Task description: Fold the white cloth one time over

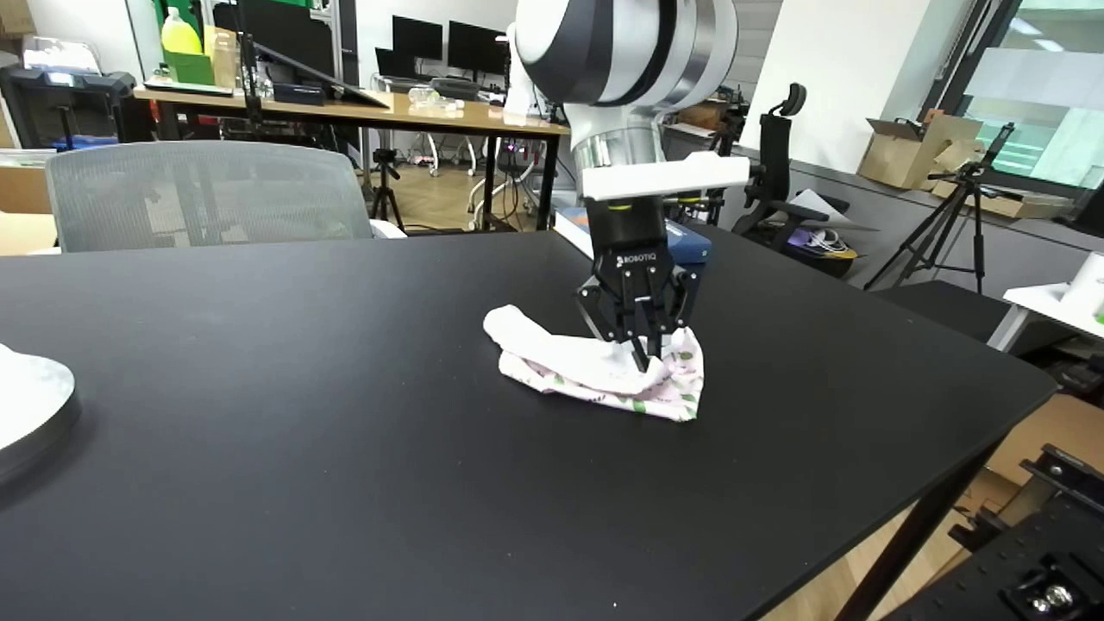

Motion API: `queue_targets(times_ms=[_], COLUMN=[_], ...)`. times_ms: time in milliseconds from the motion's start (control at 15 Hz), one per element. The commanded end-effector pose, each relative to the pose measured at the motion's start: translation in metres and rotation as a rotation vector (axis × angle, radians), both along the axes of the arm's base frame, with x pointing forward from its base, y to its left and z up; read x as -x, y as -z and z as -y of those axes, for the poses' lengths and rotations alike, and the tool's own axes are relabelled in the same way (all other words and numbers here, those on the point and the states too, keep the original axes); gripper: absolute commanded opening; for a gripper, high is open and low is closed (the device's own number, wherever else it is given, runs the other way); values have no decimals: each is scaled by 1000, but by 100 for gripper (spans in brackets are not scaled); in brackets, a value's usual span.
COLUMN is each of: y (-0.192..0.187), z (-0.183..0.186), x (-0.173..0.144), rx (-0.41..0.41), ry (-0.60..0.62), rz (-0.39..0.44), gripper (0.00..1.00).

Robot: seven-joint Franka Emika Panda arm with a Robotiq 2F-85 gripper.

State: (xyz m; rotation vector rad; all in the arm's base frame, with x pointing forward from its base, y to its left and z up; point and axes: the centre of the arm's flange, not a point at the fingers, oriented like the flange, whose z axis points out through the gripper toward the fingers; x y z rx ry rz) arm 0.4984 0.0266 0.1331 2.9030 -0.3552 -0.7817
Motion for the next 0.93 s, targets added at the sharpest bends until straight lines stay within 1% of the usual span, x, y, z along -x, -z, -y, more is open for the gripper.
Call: queue_targets(times_ms=[0,67,200,400,533,667,733,867], y=[14,14,8,-12,-27,-43,-51,-64], z=[-1,-1,-1,-4,-6,-9,-9,-8], x=[-4,-4,-6,-10,-13,-15,-16,-17], rx=[40,45,66,89,98,100,102,91], ry=[4,0,-11,-40,-62,-80,-86,-100], rz=[-6,3,39,110,156,203,220,238], gripper=[35,37,49,71,83,97,99,100])
